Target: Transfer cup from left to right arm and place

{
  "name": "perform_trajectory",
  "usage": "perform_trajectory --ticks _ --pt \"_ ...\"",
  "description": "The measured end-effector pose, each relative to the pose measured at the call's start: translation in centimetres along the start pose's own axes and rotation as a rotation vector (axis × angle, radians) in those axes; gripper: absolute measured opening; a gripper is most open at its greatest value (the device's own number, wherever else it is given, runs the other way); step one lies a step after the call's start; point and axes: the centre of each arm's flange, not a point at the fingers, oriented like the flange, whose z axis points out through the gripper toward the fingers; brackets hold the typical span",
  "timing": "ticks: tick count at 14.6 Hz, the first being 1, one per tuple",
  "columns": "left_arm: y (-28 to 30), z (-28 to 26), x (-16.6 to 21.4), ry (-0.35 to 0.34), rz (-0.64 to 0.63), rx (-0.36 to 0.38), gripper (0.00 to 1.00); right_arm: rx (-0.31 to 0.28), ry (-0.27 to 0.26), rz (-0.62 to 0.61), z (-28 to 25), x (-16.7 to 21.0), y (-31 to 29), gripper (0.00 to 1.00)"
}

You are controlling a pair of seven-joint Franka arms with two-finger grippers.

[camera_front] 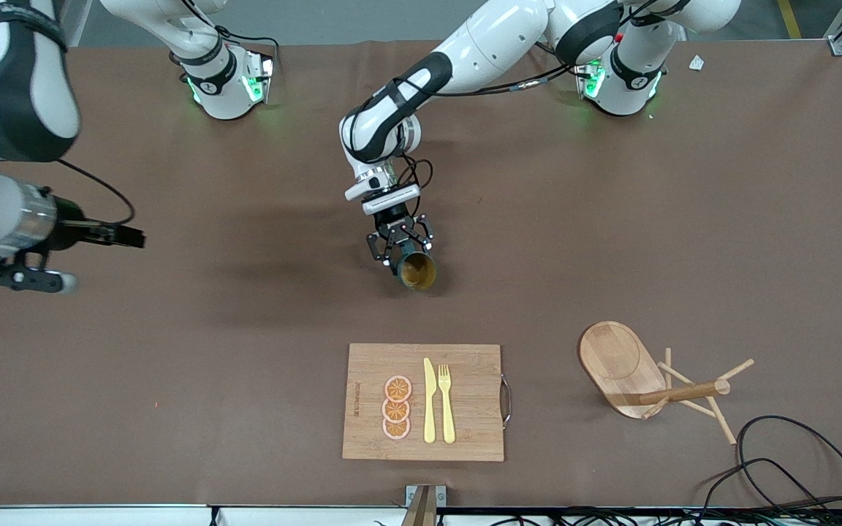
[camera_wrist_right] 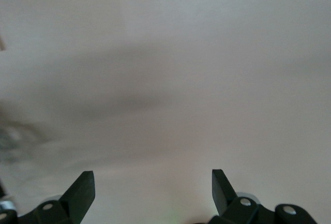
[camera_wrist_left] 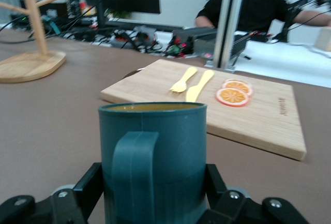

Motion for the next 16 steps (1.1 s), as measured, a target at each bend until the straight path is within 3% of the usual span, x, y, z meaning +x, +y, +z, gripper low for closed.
perform_trajectory --ticks 3,6,8,11,16 --pt "-0.6 -0.3 -1.9 0.080 0.039 -0.039 0.84 0.020 0.012 0.019 2.1 -0.6 -4.3 1.00" --pt "-0.7 -0.9 -2.6 0.085 0.050 -0.049 0.84 0.031 0.044 -0.033 4.3 -1.6 -9.1 1.00" --pt "-0.7 -1.0 -3.0 0.072 0.048 -0.056 0.99 0.028 0.060 -0.075 5.5 -2.3 -12.4 1.00" --pt "-0.8 -2.3 -3.6 0.023 0.029 -0.033 1.00 0.032 0.073 -0.118 7.5 -2.9 -16.3 1.00" --pt "-0.3 -9.0 -3.4 -0.116 -0.037 0.075 1.00 0.056 0.110 -0.134 10.4 -3.3 -21.1 1.00"
